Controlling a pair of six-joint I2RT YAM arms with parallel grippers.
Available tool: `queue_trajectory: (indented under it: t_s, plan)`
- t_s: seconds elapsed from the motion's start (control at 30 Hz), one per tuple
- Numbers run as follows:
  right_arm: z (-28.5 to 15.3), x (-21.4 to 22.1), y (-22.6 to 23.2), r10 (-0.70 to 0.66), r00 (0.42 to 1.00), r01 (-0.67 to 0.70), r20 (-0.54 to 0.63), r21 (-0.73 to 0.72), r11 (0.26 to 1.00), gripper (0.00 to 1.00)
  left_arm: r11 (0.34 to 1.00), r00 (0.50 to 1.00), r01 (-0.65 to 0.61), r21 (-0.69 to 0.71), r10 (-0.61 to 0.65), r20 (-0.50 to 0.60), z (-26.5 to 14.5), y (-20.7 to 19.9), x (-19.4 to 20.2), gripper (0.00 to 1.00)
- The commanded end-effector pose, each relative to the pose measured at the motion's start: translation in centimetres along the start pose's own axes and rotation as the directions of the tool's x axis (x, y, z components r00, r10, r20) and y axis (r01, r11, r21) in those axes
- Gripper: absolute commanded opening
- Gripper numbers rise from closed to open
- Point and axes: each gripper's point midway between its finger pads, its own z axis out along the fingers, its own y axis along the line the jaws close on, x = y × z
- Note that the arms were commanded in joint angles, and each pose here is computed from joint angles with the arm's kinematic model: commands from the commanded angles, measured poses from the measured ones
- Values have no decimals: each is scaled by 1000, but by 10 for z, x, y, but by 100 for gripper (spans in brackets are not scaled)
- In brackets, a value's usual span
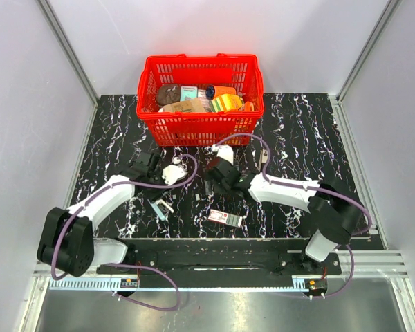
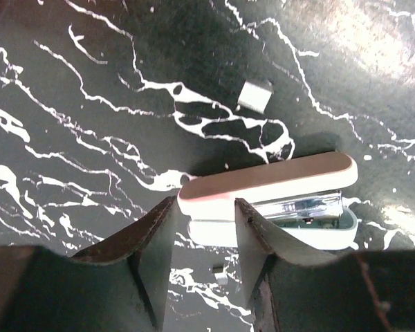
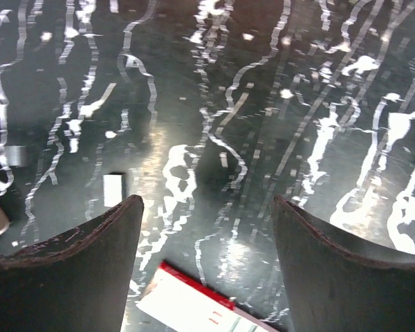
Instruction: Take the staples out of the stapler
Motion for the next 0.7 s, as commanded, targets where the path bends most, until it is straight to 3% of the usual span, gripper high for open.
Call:
queue_trajectory:
  t_s: [0.0,0.27,0.4,0.5,0.67]
  plan:
    - [-11,-29,36,-18,998,22,62,-71,997,79,1000,999,-28,-3,28,17,-13,0,7,43]
    - [2,-10,67,-98,995,92,-31,-155,984,76,993,988,88,-77,-77,132,-48,22,-19,44]
    - [17,5,78,-157,985,146,-71,-141,979,72,976,963,199,-88,-178,200,-78,36,-39,51]
    - [25,12,85,-190,977,177,-96,-130,976,71,966,948,241,-95,-213,238,-94,41,-47,65]
    - [30,20,93,-214,970,199,-118,-123,972,69,957,940,269,-108,-236,247,-101,42,-44,68]
